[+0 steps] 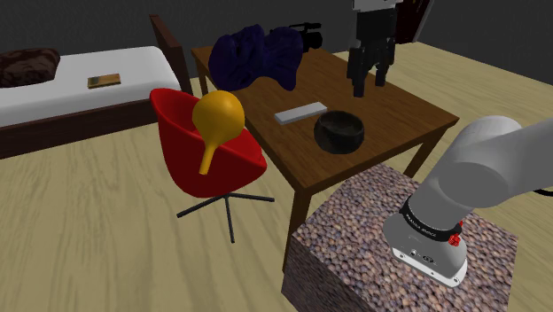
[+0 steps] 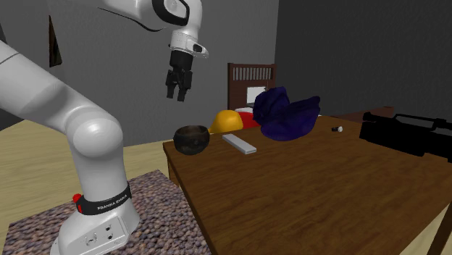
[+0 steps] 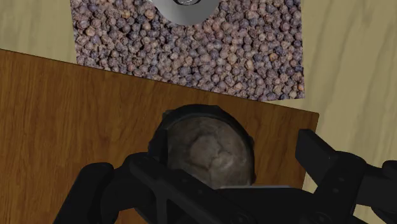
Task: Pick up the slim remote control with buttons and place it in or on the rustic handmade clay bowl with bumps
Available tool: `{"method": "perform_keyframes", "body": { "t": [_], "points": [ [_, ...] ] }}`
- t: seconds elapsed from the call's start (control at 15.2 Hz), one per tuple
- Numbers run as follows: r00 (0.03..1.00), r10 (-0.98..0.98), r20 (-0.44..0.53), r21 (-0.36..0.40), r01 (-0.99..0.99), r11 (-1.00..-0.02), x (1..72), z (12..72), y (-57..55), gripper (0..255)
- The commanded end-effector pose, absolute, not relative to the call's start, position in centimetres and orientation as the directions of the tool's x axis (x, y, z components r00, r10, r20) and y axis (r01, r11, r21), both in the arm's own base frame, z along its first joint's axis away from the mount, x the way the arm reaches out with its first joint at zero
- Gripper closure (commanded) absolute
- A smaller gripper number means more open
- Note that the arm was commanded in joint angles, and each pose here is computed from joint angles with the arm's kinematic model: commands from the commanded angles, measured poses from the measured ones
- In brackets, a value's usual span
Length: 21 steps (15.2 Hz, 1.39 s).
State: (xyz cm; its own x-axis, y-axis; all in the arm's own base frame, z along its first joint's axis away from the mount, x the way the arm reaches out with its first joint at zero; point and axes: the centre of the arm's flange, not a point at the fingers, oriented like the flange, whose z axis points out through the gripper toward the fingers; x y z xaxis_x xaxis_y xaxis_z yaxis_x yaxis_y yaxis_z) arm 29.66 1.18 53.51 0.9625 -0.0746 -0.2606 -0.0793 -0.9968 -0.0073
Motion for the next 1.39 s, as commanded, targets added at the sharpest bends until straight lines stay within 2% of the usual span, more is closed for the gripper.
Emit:
{"method": "perform_keyframes", "body": {
  "t": [0.0, 0.33, 0.66, 0.99, 1.32],
  "points": [
    [0.963, -0.075, -0.261, -0.007, -0.079, -0.997, 29.7, 53.5, 1.2, 0],
    [0.964, 0.160, -0.214, -0.035, 0.156, -0.987, 32.5, 49.9, -2.5, 0],
    [0.908, 0.387, -0.162, -0.051, 0.384, -0.922, 36.3, 46.3, -5.3, 0],
    [0.798, 0.593, -0.107, -0.054, 0.591, -0.805, 40.8, 42.9, -6.9, 0],
    [0.641, 0.765, -0.053, -0.044, 0.764, -0.643, 45.7, 39.7, -7.4, 0]
  ]
}}
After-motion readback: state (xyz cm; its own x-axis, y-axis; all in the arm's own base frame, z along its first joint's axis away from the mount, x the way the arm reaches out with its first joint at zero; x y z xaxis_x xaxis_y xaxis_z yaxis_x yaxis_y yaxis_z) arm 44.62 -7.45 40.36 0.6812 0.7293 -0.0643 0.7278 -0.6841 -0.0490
